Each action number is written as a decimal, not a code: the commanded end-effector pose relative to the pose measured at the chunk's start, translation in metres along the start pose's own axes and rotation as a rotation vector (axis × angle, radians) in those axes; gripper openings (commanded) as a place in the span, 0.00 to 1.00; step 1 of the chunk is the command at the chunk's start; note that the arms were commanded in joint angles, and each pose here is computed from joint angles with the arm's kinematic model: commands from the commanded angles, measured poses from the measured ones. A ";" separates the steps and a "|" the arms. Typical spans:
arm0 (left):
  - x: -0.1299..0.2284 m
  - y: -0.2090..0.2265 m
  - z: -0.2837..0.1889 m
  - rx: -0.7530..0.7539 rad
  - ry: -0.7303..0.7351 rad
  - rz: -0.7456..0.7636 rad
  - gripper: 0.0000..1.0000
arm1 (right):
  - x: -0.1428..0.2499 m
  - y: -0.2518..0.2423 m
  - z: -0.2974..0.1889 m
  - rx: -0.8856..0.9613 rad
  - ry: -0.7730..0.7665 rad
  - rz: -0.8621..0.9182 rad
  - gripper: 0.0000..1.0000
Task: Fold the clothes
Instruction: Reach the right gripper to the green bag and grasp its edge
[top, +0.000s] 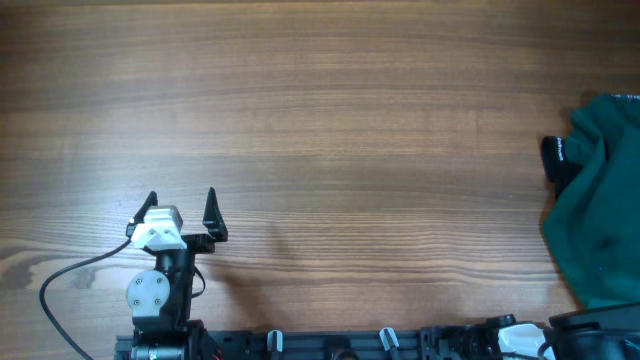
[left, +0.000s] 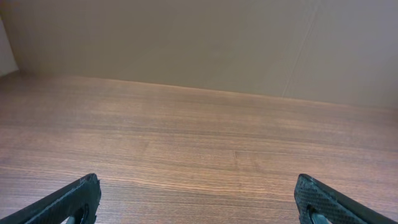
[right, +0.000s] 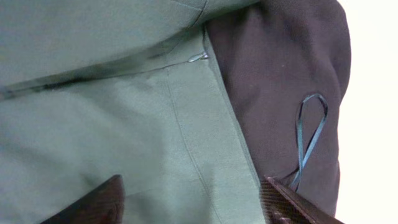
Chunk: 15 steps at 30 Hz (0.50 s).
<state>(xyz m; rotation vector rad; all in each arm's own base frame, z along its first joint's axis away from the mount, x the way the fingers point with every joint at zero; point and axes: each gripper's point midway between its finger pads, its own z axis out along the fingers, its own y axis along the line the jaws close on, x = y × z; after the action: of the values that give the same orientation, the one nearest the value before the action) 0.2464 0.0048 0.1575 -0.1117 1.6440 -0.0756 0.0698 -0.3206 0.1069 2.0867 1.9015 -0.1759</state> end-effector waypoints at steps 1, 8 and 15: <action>0.001 0.002 0.000 -0.011 -0.002 0.016 1.00 | 0.000 -0.020 0.002 0.061 -0.002 0.019 0.65; 0.001 0.003 0.000 -0.011 -0.002 0.016 1.00 | 0.009 -0.067 0.017 0.132 0.088 0.166 0.72; 0.001 0.002 0.000 -0.011 -0.002 0.016 1.00 | 0.010 -0.025 0.070 -0.151 0.186 0.033 0.78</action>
<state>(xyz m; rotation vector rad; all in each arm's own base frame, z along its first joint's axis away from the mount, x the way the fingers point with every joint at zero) 0.2464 0.0048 0.1575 -0.1117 1.6440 -0.0756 0.0209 -0.3342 0.0500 2.2852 1.8386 -0.0713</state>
